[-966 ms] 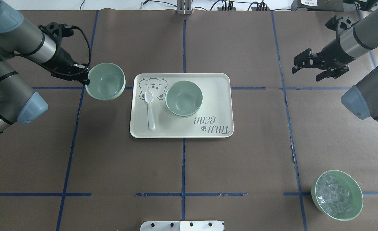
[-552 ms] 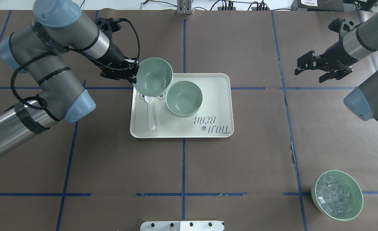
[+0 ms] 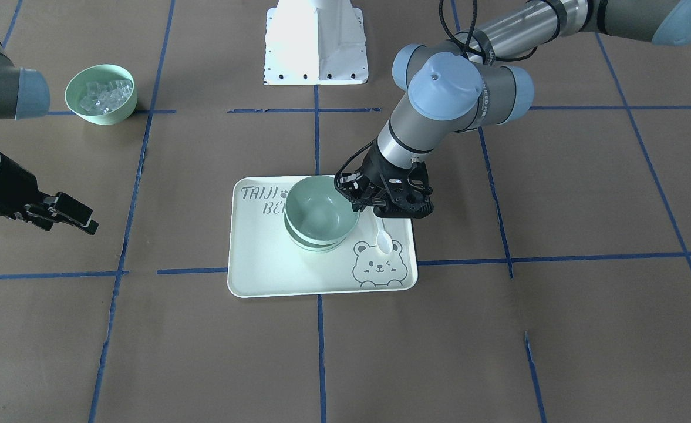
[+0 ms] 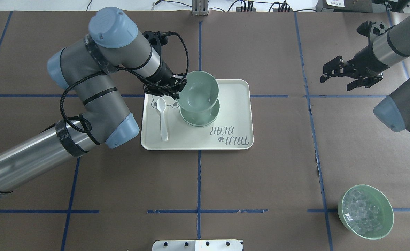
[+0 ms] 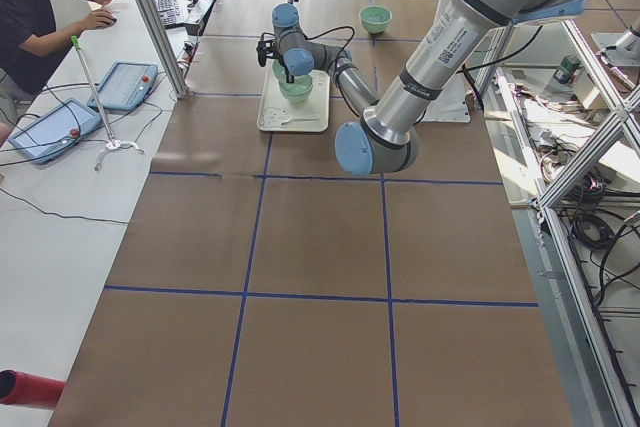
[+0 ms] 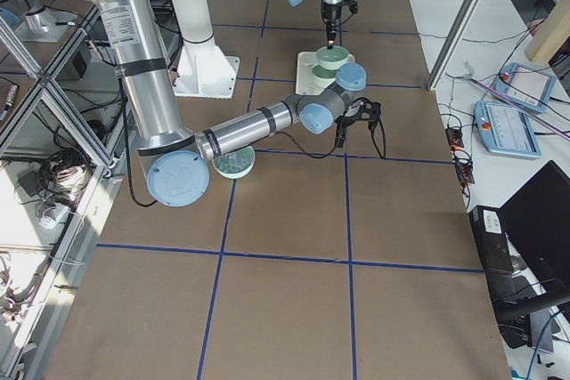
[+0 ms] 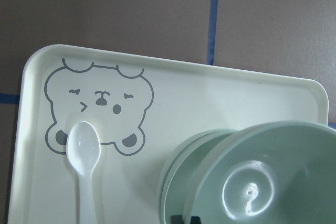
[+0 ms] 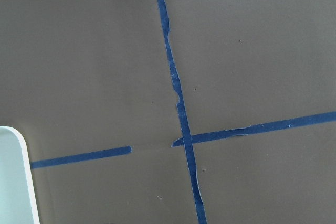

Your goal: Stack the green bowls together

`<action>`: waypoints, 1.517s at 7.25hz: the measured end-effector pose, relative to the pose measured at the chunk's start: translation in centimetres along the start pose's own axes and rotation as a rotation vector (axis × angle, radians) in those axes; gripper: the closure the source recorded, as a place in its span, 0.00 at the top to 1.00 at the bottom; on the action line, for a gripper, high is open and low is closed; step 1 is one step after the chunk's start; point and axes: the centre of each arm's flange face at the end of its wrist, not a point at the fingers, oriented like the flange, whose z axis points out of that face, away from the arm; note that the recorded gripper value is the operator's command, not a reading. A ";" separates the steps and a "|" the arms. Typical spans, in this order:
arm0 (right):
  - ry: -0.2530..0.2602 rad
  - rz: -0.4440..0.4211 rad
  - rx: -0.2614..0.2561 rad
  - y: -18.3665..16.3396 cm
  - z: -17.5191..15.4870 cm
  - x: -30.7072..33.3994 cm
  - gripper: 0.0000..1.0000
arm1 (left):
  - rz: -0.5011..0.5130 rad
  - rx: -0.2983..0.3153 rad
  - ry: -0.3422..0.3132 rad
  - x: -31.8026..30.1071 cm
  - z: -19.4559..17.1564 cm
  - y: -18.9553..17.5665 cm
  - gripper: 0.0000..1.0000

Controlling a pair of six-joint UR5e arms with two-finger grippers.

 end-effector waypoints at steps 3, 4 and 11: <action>-0.001 -0.002 0.001 0.0 -0.1 -0.1 1.00 | 0.008 -0.014 -0.009 0.2 1.3 1.2 1.00; -0.003 -0.003 0.002 0.0 -0.1 -0.2 1.00 | 0.015 0.001 -0.020 0.1 2.0 1.7 1.00; 0.075 -0.143 0.032 -2.7 -3.4 8.4 1.00 | 0.339 0.153 -0.109 -22.2 -12.8 -2.2 1.00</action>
